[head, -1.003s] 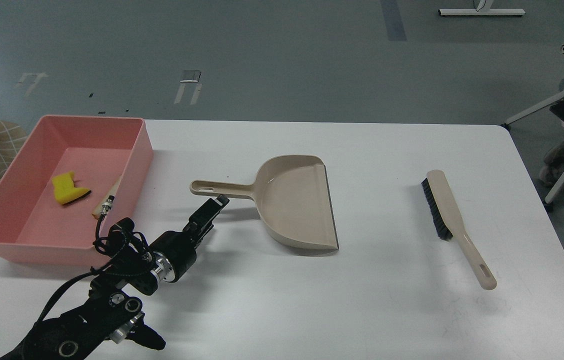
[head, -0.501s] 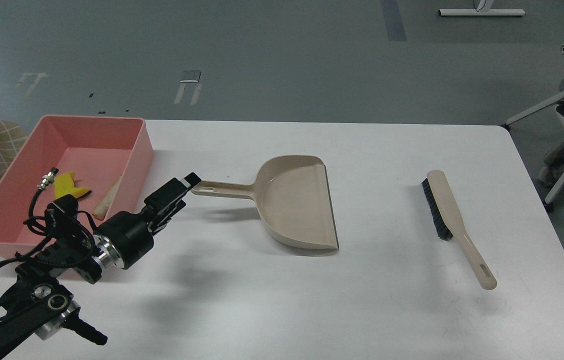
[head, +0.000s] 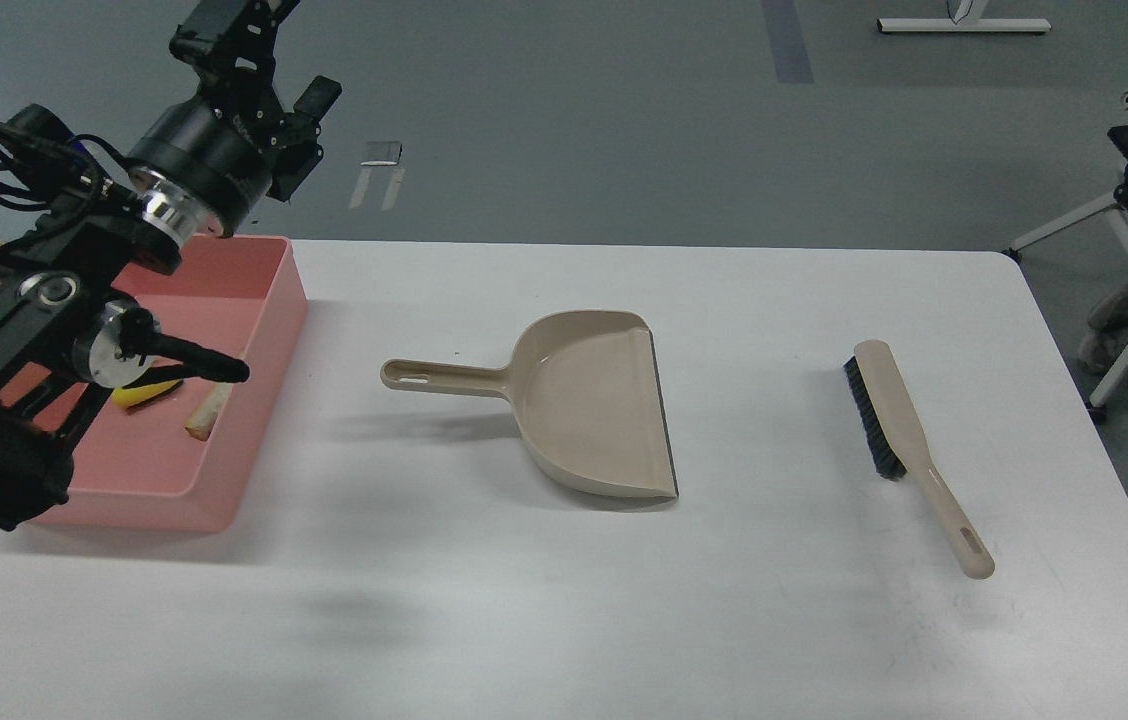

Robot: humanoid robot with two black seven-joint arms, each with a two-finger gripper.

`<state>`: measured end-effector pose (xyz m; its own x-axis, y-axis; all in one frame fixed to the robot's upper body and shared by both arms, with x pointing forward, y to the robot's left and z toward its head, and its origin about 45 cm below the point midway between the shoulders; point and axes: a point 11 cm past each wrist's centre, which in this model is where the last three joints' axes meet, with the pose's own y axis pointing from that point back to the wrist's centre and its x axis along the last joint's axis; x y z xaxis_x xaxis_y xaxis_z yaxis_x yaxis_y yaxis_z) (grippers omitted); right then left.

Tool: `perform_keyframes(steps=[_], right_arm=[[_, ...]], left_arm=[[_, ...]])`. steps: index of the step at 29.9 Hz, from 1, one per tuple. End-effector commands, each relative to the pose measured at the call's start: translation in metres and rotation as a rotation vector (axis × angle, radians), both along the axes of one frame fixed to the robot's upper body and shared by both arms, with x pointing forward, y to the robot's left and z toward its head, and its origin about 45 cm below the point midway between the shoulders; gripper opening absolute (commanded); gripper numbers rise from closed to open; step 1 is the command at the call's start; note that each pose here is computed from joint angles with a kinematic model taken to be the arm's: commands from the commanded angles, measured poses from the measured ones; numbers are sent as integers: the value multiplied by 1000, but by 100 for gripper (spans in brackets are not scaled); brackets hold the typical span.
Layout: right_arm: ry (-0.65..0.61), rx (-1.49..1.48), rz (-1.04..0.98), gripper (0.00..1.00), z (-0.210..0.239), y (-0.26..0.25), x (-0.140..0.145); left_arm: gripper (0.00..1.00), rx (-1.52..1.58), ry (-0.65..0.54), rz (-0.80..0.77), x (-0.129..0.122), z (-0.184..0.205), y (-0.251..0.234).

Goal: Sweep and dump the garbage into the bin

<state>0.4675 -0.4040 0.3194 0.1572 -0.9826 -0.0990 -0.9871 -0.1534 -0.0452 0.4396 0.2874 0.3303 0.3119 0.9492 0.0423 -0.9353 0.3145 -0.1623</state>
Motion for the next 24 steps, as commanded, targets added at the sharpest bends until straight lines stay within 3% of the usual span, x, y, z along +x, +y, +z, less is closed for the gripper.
perform_keyframes(steps=[1, 5, 11, 24], right_arm=[[-42, 79, 10, 100, -5, 23, 21], [-130, 62, 72, 100, -15, 66, 37], [-162, 66, 153, 100, -36, 121, 40], [-147, 204, 211, 100, -56, 143, 30]], left_arm=[[97, -45, 21, 36, 27, -14, 0], [97, -58, 68, -9, 45, -41, -27], [98, -76, 104, -120, 39, -76, -55], [98, -158, 157, -176, 36, -102, -72]])
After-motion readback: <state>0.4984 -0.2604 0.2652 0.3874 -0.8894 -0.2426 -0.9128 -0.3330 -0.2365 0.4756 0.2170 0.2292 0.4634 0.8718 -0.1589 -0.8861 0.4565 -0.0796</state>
